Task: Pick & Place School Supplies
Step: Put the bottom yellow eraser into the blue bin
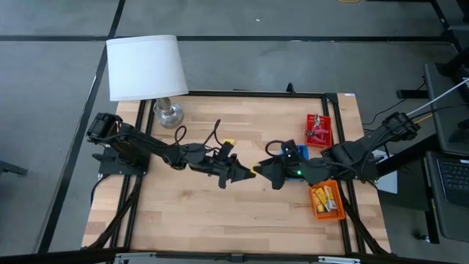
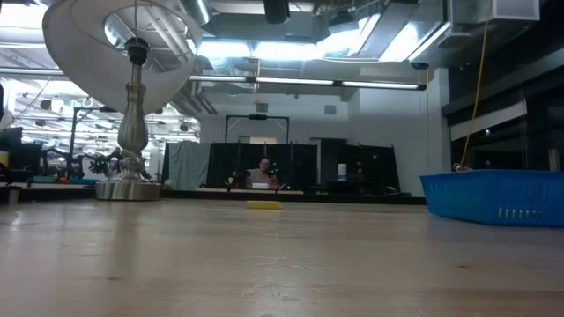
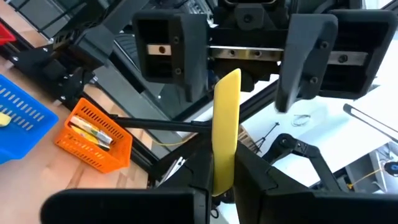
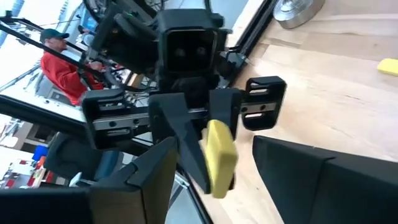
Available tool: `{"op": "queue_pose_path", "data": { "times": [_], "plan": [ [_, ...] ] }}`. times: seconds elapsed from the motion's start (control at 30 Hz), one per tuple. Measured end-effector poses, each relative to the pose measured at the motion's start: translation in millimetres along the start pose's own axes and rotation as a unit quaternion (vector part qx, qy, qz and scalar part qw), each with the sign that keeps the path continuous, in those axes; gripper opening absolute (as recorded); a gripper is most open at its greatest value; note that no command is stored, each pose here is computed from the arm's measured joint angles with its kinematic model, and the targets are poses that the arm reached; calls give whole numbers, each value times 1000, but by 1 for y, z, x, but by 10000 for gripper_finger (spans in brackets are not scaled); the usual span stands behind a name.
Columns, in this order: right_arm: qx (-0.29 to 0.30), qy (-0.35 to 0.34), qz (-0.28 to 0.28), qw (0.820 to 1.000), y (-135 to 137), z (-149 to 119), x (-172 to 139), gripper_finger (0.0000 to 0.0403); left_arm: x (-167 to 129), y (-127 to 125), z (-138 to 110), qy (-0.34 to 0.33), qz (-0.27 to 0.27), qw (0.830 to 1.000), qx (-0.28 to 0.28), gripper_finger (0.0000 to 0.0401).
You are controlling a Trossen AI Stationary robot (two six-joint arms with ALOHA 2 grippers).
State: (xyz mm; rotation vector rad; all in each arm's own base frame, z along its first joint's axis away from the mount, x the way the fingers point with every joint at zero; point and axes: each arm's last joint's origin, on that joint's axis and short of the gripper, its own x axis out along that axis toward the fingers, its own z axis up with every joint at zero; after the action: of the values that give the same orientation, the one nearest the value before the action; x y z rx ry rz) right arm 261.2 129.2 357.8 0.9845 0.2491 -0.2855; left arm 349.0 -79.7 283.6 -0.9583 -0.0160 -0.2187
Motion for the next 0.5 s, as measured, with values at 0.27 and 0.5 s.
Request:
{"op": "queue_pose_path", "data": {
  "times": [0.27,0.5],
  "plan": [
    [5,5,-1,1000,-1,-1,3,130,0,0,0,-1,0,1000,4,28],
    [-8,3,-2,1000,-1,-1,3,24,0,0,1,-6,3,1000,20,29]
  ]
}}
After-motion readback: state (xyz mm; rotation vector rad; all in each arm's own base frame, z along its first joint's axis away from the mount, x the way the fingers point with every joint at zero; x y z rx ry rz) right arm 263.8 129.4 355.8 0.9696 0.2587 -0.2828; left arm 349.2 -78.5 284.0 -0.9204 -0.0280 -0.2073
